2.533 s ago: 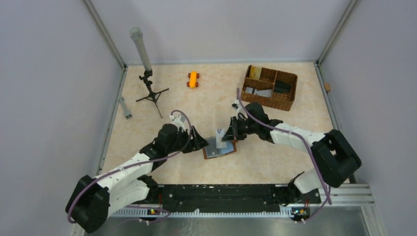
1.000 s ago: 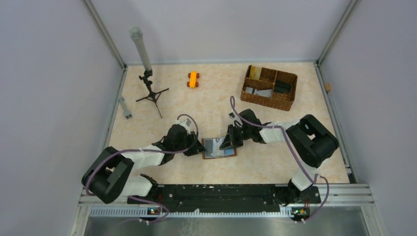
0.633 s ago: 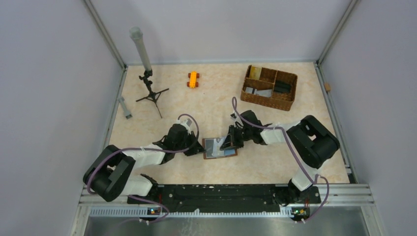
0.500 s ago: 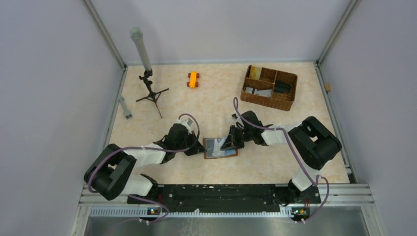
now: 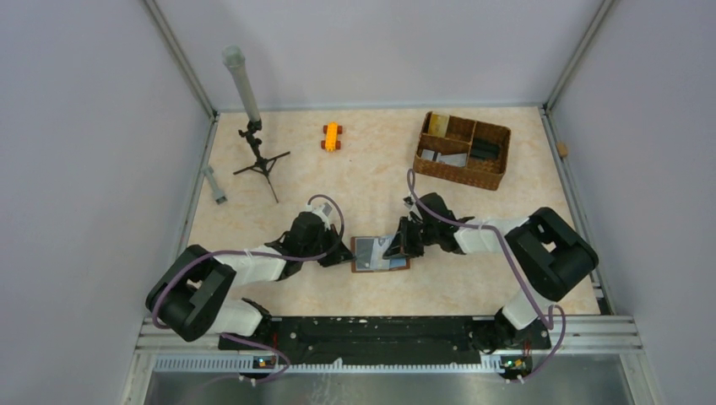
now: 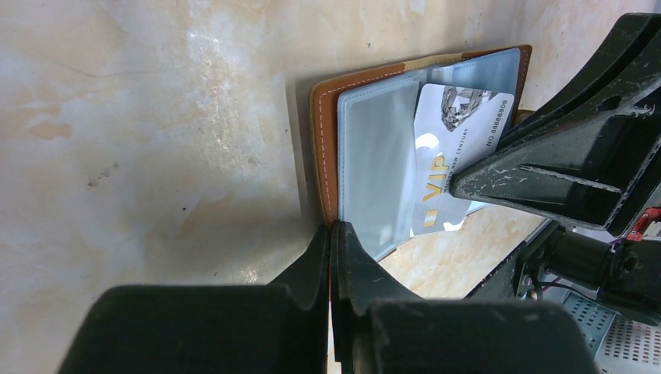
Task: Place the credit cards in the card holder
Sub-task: Insert the credit card into the card holder.
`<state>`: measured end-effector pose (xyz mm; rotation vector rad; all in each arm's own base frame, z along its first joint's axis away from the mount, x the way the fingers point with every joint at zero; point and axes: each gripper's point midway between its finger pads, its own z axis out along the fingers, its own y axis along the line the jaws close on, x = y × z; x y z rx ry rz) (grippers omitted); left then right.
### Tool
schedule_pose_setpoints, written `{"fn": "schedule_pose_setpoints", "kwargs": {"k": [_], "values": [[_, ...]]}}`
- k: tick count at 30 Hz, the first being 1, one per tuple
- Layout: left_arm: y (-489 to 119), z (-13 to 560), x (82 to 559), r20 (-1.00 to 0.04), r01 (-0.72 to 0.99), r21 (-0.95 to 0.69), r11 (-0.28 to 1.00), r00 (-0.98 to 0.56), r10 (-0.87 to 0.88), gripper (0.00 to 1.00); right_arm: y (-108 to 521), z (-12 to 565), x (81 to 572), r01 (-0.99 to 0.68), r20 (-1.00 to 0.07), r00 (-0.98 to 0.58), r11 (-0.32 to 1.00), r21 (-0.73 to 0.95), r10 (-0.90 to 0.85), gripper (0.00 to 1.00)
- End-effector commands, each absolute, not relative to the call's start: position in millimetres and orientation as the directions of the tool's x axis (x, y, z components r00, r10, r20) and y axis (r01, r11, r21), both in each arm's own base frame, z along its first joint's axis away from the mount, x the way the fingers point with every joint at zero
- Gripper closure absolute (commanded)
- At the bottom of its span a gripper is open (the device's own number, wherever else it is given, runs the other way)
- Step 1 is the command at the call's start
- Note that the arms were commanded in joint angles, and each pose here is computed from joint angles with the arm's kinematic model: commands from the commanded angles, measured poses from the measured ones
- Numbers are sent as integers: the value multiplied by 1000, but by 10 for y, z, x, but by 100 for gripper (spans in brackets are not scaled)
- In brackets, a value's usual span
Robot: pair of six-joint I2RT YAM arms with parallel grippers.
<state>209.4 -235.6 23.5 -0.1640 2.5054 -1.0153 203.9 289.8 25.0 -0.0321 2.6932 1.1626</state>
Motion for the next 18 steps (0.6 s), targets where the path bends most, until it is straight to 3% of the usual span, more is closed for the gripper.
{"fn": "schedule_pose_setpoints", "kwargs": {"k": [1,18], "values": [[-2258,109,2091,-347,18,-639,769,-899,-267,100,2636,-64,1804,-44,-134,-990,788,614,49,100],[-2253,134,2084,-356,27,-644,764,-895,-269,100,2591,-100,1706,-19,-114,-992,794,607,63,100]]}}
